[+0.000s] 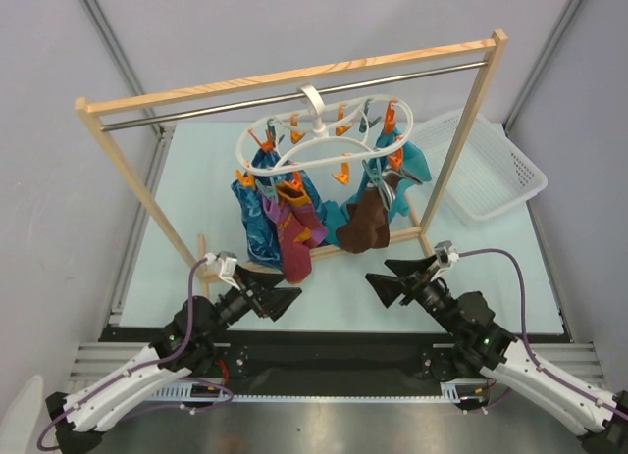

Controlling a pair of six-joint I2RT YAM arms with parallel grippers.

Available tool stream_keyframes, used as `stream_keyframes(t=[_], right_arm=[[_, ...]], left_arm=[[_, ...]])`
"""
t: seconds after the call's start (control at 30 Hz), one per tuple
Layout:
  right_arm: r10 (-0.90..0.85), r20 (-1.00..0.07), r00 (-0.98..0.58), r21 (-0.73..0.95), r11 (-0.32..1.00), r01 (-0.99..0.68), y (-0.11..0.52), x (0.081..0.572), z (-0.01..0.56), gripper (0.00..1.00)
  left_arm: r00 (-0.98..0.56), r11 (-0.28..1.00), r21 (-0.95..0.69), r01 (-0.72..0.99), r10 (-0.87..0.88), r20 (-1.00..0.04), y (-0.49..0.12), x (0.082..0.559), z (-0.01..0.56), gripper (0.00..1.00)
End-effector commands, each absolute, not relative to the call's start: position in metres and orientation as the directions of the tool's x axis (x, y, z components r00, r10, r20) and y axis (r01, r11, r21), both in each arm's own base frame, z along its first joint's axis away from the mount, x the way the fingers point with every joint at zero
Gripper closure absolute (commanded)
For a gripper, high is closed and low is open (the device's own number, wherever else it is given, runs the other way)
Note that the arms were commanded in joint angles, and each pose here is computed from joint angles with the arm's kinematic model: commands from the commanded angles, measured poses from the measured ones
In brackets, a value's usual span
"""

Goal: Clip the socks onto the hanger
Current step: Reset both arms

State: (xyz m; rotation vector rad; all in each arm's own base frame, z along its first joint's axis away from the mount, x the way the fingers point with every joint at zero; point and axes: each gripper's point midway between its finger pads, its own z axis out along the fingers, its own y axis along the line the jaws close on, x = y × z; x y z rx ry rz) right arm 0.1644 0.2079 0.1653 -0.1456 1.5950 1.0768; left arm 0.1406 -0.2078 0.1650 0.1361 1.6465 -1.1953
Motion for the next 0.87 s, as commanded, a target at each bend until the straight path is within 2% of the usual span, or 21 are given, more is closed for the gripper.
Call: stream_keyframes(t=[0.0, 0.1, 0.27, 0.57, 0.83], right_arm=[[0.547, -0.777, -0.311, 0.604, 0.511, -0.612, 0.207, 0.166, 0.162, 0.0], [0.518, -0.784, -0.342, 0.613, 0.558, -0.559, 0.204, 0.17, 0.143, 0.0], [0.535, -0.742, -0.403, 0.67, 0.612, -0.42, 0.193, 0.177, 0.116, 0.0], [0.536, -0.74, -0.407, 0.667, 0.667, -0.334, 0.184, 0.182, 0.099, 0.0], [0.5, -0.748, -0.437, 0.659, 0.639, -0.396, 0.195, 0.173, 0.102, 0.0]], left_arm=[[-0.407, 0.244, -0.648, 0.722, -0.607, -0.682, -0.214, 0.122, 0.212, 0.01], [-0.449, 0.169, -0.671, 0.722, -0.623, -0.641, -0.22, 0.117, 0.197, 0.0], [-0.474, 0.174, -0.679, 0.713, -0.594, -0.65, -0.224, 0.115, 0.185, 0.01], [-0.506, 0.198, -0.707, 0.679, -0.57, -0.647, -0.226, 0.117, 0.172, 0.0], [-0.506, 0.218, -0.705, 0.675, -0.558, -0.657, -0.227, 0.119, 0.167, 0.0]])
